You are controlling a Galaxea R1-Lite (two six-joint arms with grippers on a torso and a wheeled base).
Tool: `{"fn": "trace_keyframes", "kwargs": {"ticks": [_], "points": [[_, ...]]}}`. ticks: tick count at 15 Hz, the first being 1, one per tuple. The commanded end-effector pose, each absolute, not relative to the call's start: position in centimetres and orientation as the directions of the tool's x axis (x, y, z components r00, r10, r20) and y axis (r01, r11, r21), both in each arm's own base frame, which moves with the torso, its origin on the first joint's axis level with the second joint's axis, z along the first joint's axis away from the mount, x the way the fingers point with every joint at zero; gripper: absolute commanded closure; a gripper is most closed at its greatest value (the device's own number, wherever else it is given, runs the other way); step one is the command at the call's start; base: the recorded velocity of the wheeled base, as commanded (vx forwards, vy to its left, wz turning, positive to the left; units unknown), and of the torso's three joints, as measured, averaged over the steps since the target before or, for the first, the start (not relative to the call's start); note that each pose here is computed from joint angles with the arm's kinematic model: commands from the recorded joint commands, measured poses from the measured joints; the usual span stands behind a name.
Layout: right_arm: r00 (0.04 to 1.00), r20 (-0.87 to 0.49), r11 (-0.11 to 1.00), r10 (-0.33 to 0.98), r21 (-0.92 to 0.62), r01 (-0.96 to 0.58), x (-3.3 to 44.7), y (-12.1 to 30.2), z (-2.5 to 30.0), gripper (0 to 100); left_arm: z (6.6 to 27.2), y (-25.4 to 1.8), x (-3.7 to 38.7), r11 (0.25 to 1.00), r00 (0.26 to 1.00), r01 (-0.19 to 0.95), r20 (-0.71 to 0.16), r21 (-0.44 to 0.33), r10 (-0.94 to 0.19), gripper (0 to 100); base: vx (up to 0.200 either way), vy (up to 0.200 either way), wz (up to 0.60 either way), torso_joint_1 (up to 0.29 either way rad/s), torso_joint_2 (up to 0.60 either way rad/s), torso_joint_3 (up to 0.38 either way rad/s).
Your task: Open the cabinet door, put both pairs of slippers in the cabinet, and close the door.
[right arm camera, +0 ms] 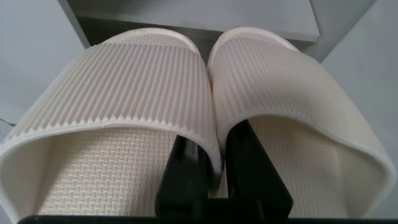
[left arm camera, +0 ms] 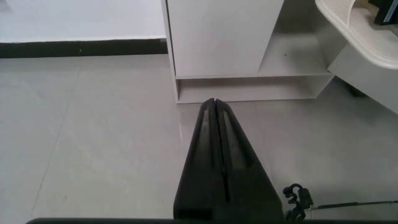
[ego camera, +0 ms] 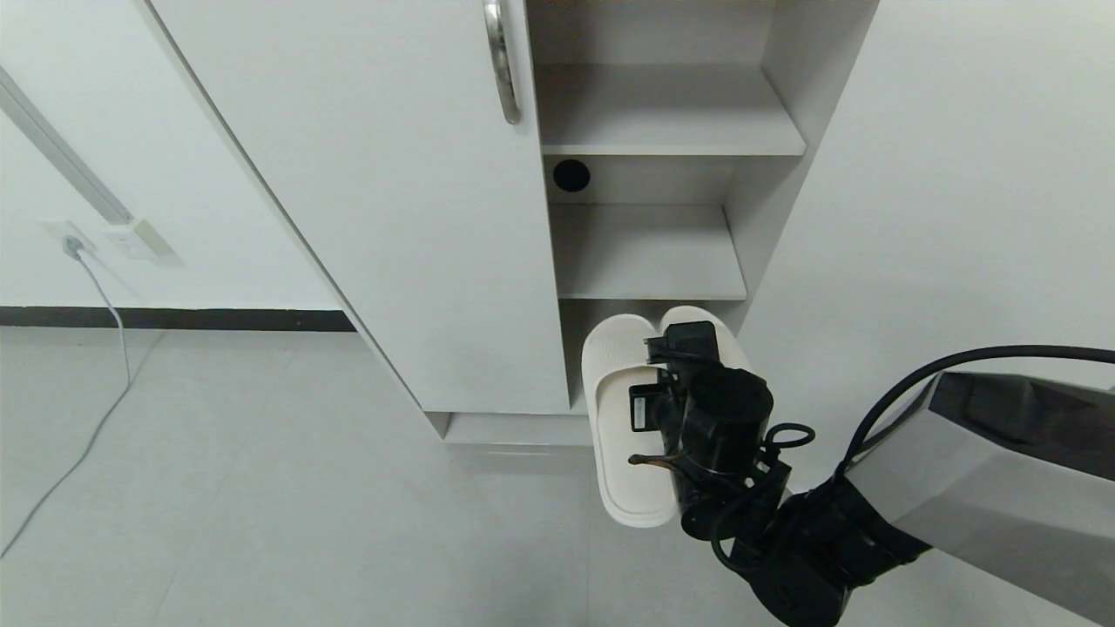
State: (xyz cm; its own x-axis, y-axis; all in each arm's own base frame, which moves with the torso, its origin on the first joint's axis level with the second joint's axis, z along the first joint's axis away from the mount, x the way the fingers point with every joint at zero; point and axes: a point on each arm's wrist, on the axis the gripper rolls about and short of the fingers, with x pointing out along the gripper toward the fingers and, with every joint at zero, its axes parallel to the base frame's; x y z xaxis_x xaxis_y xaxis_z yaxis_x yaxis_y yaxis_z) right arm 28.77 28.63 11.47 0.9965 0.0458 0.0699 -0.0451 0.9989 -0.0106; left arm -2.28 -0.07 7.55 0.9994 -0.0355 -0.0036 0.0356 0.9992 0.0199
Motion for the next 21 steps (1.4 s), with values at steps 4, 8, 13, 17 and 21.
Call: {"fn": "trace_keyframes", "kwargs": {"ticks": [4,8,13,17,21], "points": [[0.996,0.07,0.999,0.047,-0.011,-0.046,28.8,28.7,11.4,100,7.6,-0.1,-2.3,0.999,0.999,0.035,-0.005,0.02,-0.035,100,0.1,0.0,0.0,0.001,0.0,0.001],[0.996,0.072,0.999,0.046,-0.01,-0.046,28.8,28.7,11.5,100,7.6,-0.1,-2.3,0.999,0.999,0.035,-0.005,0.02,-0.035,100,0.2,0.0,0.0,0.002,0.0,0.004],[0.997,0.071,0.999,0.033,-0.012,-0.032,29.2,28.2,11.4,100,7.6,-0.1,-2.3,0.999,0.999,0.035,-0.005,0.02,-0.035,100,0.2,0.0,0.0,0.0,0.0,0.0],[0.998,0.066,1.0,0.018,-0.016,-0.017,30.1,28.0,11.1,100,7.6,-0.1,-2.3,0.999,0.999,0.035,-0.005,0.02,-0.035,100,0.05,0.0,0.0,0.002,0.0,0.001],[0.996,0.088,1.0,-0.03,0.002,0.03,32.6,27.2,11.1,100,7.5,-0.1,-2.3,0.999,0.999,0.035,-0.006,0.018,-0.035,100,0.0,0.0,0.0,0.0,0.0,0.0]]}}
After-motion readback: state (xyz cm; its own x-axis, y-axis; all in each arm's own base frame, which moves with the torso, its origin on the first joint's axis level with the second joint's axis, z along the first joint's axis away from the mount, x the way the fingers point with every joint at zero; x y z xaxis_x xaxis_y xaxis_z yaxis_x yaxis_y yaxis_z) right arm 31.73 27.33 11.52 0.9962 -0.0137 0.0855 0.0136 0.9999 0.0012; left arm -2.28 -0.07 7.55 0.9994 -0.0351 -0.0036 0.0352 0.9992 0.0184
